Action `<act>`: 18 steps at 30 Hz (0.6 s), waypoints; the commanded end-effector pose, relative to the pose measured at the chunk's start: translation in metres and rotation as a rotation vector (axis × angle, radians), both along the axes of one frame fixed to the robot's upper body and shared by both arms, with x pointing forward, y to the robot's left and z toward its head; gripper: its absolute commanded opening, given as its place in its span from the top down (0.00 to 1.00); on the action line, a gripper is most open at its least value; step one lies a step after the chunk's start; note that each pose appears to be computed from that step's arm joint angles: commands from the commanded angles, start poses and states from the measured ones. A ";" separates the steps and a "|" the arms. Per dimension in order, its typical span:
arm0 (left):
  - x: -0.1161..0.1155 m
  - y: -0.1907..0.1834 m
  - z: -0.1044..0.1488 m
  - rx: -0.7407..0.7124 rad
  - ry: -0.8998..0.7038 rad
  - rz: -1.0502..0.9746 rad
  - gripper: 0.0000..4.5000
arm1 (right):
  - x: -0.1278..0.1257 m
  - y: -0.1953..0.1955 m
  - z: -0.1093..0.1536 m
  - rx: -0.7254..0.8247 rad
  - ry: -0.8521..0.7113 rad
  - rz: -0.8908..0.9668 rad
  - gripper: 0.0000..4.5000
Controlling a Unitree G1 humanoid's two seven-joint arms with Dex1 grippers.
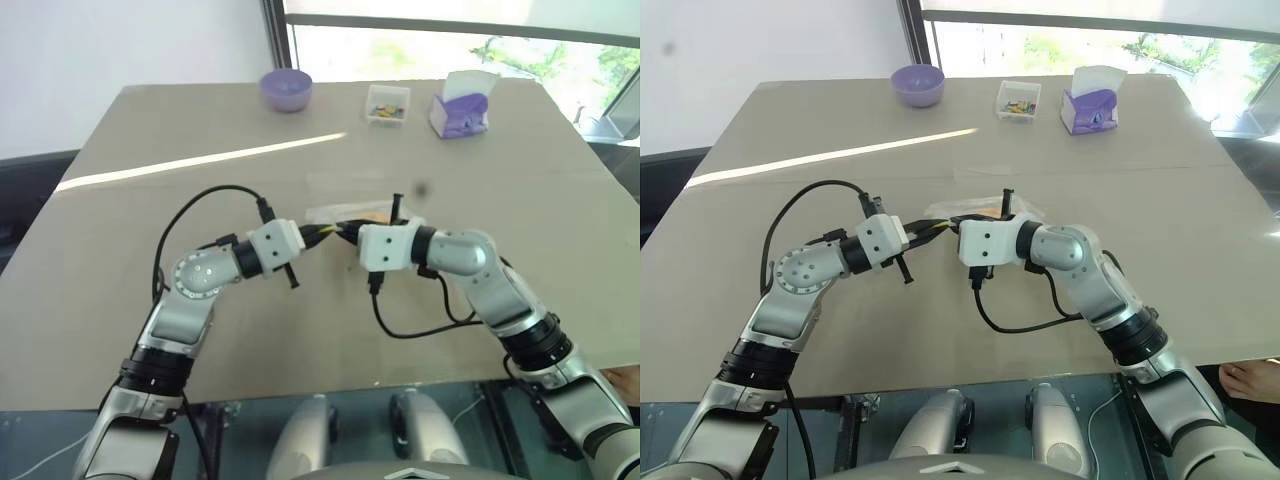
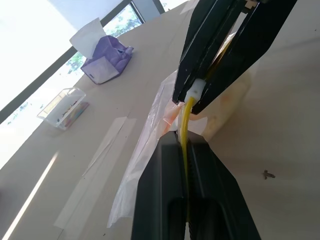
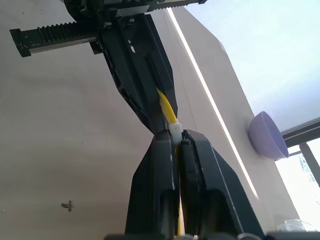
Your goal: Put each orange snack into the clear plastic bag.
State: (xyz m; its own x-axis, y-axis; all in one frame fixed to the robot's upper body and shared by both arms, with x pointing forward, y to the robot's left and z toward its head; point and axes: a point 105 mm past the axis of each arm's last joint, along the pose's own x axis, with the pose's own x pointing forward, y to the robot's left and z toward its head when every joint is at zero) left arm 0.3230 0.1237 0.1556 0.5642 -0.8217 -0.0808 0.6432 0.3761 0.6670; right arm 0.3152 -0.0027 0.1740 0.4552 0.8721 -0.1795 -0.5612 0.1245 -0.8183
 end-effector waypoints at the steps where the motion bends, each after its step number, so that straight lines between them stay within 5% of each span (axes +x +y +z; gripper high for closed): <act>1: -0.001 0.003 0.014 -0.010 -0.059 0.001 1.00 | -0.001 -0.005 0.013 0.012 -0.060 -0.007 1.00; 18: 0.004 0.020 -0.002 0.020 -0.018 0.052 1.00 | 0.006 -0.080 -0.002 -0.076 -0.036 -0.201 1.00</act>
State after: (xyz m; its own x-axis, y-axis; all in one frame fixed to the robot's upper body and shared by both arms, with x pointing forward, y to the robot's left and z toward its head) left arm 0.3151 0.1099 0.1457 0.5009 -0.8595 -0.1016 0.6670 0.3086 0.6782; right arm 0.3005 -0.0428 0.1617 0.4885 0.8397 -0.2373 -0.5514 0.0863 -0.8297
